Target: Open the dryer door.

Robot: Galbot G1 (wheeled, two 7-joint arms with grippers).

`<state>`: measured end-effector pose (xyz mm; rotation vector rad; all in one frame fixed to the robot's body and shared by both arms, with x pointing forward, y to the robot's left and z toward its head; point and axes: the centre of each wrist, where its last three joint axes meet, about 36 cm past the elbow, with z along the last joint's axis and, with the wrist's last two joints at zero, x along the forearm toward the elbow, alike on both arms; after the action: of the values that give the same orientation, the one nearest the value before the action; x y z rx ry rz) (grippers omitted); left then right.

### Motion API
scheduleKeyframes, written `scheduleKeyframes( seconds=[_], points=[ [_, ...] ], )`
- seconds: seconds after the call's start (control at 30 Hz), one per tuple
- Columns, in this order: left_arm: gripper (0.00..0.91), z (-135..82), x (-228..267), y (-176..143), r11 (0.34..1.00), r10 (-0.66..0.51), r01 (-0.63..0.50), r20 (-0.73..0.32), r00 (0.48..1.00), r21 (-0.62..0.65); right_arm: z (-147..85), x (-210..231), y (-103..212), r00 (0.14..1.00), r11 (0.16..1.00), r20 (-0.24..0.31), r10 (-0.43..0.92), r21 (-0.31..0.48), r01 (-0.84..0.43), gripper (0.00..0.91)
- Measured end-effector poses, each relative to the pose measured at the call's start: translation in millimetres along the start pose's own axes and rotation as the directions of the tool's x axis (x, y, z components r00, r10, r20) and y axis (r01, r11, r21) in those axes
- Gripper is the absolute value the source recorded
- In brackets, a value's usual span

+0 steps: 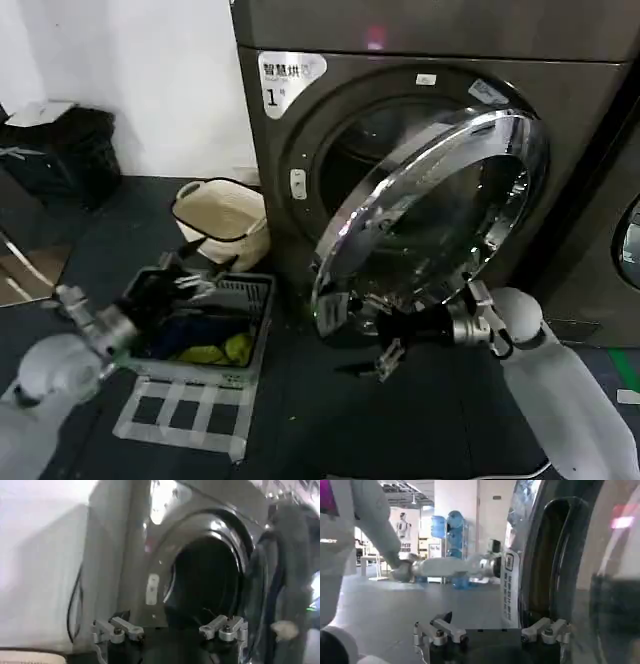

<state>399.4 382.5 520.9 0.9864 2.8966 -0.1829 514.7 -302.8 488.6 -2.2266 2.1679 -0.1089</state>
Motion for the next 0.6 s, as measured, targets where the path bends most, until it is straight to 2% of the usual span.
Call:
scheduleKeyframes(
  seconds=[0.3,0.6],
  points=[
    [0.907,23.5,-44.8,14.8,0.996,0.084,-0.081,-0.071,0.994,0.040,-4.2,16.2,14.1,0.998,0.998,-0.009,-0.060,0.002,0.060,0.907],
    [0.907,44.8,-96.2,5.6,0.971,0.235,-0.232,-0.058,0.970,0.061,-8.5,31.8,36.5,0.999,0.999,-0.010,-0.041,0.025,0.041,0.907]
  ],
)
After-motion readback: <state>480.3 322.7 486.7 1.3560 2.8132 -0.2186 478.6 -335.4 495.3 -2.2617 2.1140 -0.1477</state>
